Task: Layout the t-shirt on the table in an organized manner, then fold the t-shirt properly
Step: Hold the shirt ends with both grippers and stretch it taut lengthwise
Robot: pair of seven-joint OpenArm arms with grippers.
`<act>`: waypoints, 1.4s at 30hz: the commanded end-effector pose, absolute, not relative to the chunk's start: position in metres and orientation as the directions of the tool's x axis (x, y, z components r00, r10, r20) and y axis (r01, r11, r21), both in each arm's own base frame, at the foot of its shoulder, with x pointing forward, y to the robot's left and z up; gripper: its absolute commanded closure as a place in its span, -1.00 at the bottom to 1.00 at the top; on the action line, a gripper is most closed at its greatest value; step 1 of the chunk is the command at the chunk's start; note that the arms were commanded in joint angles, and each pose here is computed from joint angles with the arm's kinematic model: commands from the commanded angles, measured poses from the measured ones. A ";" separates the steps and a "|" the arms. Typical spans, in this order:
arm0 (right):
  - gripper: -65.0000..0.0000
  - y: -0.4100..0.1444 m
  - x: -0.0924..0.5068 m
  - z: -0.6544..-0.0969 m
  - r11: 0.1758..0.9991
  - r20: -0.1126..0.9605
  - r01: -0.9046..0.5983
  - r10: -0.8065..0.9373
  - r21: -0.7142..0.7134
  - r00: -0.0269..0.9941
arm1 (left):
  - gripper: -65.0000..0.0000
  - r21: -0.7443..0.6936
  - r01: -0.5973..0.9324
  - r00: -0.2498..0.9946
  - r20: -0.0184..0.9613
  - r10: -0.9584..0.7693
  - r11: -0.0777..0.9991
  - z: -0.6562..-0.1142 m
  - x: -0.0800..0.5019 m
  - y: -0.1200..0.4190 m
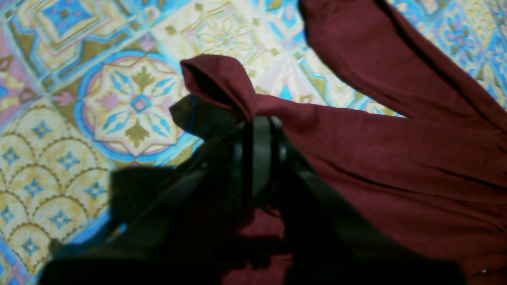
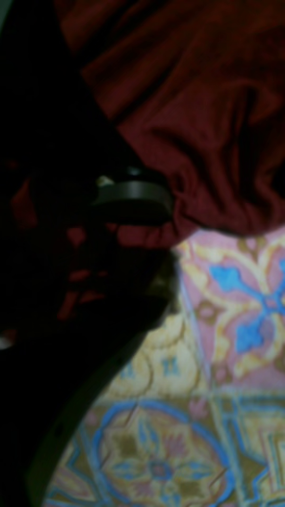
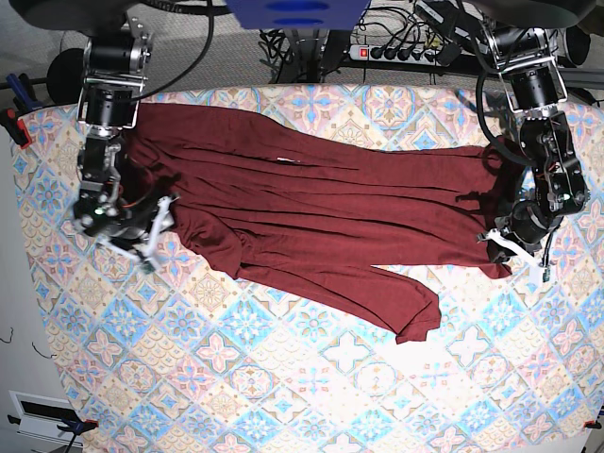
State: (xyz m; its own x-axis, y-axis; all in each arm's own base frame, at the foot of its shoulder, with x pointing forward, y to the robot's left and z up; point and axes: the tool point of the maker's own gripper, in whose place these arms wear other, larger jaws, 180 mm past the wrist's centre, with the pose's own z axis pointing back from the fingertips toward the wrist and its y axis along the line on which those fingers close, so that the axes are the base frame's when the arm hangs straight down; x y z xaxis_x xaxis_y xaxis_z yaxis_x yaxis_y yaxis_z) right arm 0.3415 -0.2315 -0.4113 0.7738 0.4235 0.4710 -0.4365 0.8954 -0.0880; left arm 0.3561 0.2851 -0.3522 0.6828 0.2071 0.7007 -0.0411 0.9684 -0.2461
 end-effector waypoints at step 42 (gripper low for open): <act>0.98 -0.243 0.347 -0.398 0.885 0.508 -0.449 0.444 -0.122 0.738 | 1.00 -0.234 -0.028 0.630 0.751 0.199 0.972 -0.329 0.370 0.292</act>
State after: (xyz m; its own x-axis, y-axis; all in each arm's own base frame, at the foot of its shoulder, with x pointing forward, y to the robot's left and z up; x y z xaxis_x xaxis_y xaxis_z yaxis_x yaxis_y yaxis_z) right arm 0.3312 -0.2331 -0.4182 0.7667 0.4448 0.4629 -0.4632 0.8826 -0.0809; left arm 0.3589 0.2856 -0.3491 0.6768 0.2067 0.7065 -0.0397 0.9686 -0.2454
